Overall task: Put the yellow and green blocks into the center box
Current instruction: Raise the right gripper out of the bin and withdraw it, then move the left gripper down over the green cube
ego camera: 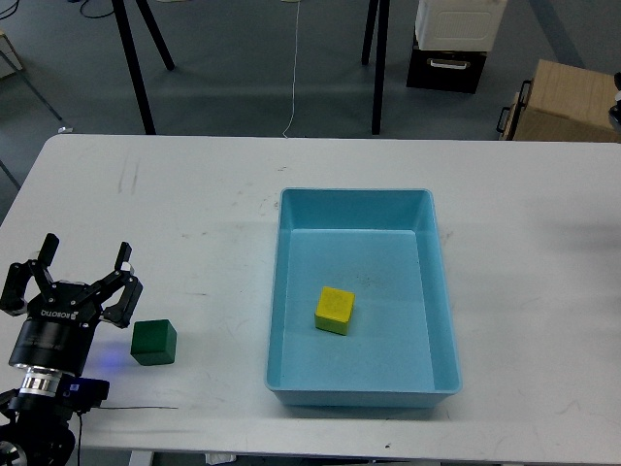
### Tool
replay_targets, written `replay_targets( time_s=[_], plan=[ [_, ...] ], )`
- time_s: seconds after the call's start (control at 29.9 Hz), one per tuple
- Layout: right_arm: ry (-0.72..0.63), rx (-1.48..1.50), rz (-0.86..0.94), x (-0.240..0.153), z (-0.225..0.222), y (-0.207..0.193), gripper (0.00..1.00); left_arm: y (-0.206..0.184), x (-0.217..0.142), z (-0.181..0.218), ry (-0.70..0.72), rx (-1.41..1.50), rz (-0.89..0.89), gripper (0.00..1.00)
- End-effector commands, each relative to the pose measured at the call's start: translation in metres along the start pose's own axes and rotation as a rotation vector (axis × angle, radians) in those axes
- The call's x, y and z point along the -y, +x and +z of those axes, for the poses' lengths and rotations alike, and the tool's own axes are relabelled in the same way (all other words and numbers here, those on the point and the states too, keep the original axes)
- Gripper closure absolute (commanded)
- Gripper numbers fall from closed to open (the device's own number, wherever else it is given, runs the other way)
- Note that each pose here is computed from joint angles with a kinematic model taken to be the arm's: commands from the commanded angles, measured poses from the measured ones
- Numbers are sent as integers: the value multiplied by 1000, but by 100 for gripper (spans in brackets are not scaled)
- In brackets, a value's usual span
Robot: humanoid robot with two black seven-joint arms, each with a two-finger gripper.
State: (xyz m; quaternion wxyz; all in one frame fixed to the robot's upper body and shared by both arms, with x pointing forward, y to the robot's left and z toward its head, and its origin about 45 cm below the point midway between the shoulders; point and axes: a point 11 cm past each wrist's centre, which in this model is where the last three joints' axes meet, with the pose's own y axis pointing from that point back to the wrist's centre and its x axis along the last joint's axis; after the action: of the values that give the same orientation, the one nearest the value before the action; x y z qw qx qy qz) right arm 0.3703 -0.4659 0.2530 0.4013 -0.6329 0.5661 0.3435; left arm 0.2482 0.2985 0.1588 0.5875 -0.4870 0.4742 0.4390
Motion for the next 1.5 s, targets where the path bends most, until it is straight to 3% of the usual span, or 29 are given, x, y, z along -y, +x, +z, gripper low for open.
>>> replay_targets(
  time_s=[0.0,0.43,0.7,0.87,0.94,1.07,1.24,1.34,1.47],
  plan=[
    [21,74,23,-36,10,14,0,-2,3,0,2,1,-9,0],
    [27,318,125,-158,77,31,0,-8,9,3,8,14,-29,0],
    [-15,270,138,-166,78,30,0,-17,22,5,3,15,-67,0],
    [-47,227,125,-161,69,23,0,-25,25,41,-230,11,-100,0],
    [-44,222,120,-160,67,22,0,-32,33,51,-256,33,-122,0],
    [-33,216,120,-160,62,22,0,-75,42,114,-310,176,-207,0],
    [-21,235,119,-162,66,23,0,-170,79,155,-202,451,-370,0],
    [-15,249,113,-161,70,23,0,-207,95,157,-85,632,-391,0],
    [-14,251,112,-160,70,23,0,-242,122,121,180,918,-409,0]
  ],
)
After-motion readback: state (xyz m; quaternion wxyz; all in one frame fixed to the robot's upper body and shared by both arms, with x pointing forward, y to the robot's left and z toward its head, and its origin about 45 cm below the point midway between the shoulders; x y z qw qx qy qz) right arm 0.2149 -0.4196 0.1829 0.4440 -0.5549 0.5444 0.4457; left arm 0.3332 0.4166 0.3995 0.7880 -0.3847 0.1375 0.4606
